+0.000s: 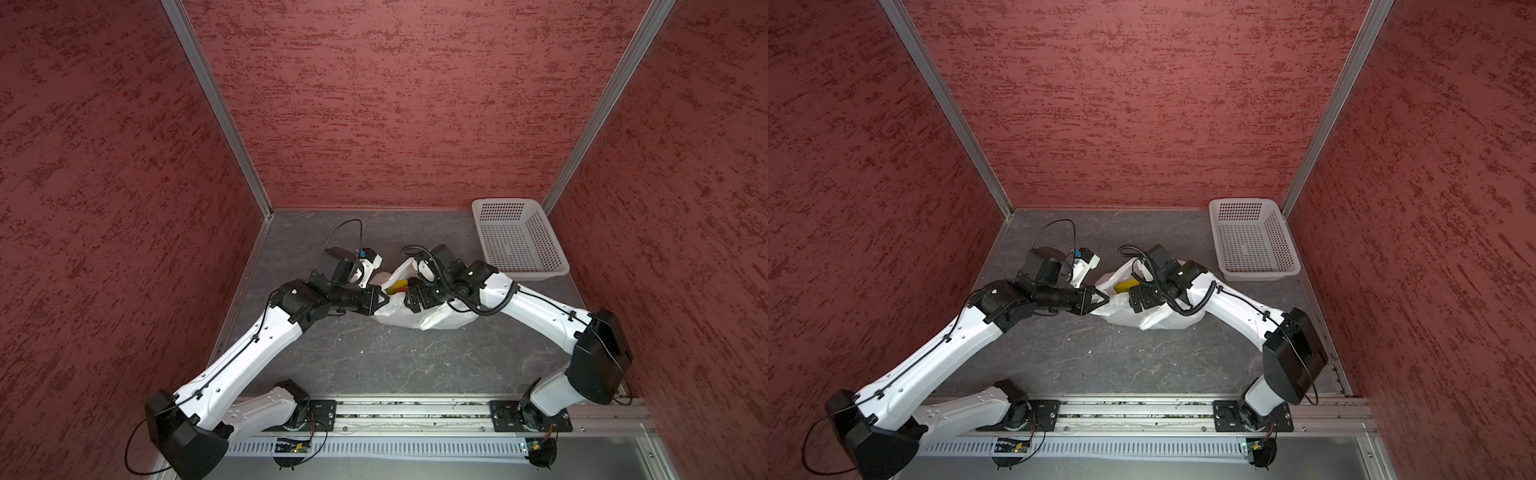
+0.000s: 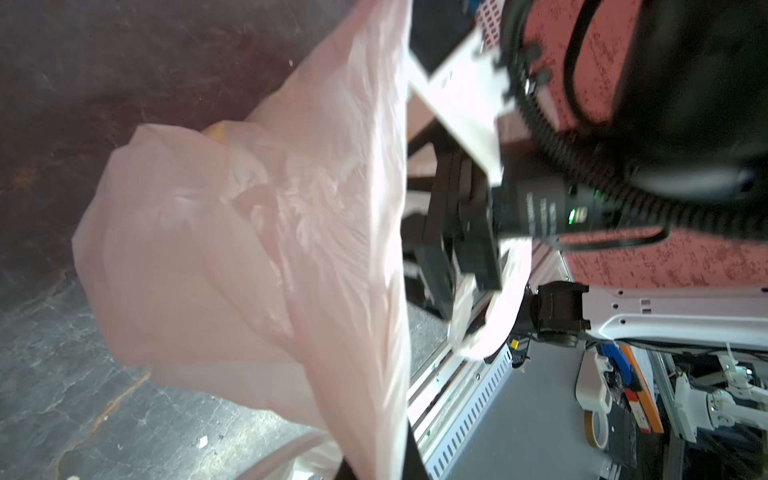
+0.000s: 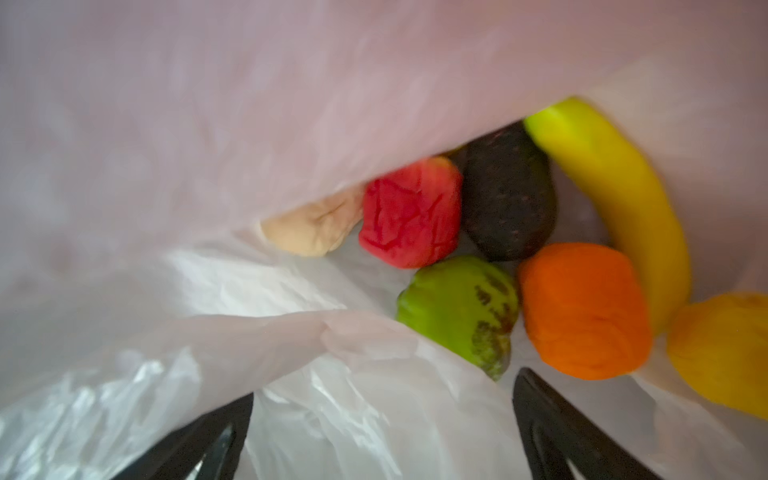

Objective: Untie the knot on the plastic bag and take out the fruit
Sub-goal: 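Reach the right gripper into the bag opening toward the fruit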

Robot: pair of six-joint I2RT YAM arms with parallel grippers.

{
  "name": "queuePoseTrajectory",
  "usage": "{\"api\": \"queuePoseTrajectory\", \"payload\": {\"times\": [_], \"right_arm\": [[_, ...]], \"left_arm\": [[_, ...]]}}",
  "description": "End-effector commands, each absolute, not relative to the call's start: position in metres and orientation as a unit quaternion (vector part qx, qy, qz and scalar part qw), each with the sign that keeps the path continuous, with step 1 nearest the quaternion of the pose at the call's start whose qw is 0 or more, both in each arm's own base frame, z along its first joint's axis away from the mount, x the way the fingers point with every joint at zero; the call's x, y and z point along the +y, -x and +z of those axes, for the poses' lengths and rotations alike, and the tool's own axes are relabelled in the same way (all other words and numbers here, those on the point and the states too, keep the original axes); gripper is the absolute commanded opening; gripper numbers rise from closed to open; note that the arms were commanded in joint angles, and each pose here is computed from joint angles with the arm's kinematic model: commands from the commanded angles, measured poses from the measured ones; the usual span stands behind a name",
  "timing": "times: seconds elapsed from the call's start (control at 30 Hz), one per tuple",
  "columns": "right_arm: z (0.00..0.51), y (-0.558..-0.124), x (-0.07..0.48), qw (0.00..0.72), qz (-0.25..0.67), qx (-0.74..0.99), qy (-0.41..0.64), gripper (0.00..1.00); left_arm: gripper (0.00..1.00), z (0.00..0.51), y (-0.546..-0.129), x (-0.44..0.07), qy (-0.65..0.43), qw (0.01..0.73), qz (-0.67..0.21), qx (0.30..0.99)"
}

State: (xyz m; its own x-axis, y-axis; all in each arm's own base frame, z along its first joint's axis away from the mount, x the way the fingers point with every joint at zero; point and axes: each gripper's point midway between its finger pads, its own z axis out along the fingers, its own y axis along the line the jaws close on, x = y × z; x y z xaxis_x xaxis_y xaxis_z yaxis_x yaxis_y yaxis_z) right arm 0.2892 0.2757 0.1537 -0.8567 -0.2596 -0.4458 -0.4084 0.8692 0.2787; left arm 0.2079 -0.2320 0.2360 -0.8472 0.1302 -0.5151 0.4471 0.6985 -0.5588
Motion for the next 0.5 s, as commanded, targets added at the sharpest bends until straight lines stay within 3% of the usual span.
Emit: {"api": "queuePoseTrajectory", "payload": {"times": [0.0, 0.17, 0.3, 0.47], "right_arm": [[0.156, -0.318, 0.229, 0.233, 0.093, 0.962, 0.104, 0.98], [0.165, -0.321, 0.22, 0.242, 0.103, 0.96, 0.094, 0.98], [0.177, -0.3, 0.242, 0.25, 0.151, 0.947, 0.132, 0.98], [0.187, -0.295, 0.246, 0.268, 0.181, 0.941, 0.102, 0.98]], "left_arm": [[0.0, 0.222, -0.188, -0.228, -0.182, 0.201, -0.341, 0.9], [0.0, 0.219, -0.188, -0.222, -0.165, 0.214, -0.332, 0.904], [0.0, 0.244, -0.205, -0.226, -0.142, 0.247, -0.35, 0.892], [0.0, 0.273, -0.218, -0.236, -0.138, 0.272, -0.384, 0.871]]}}
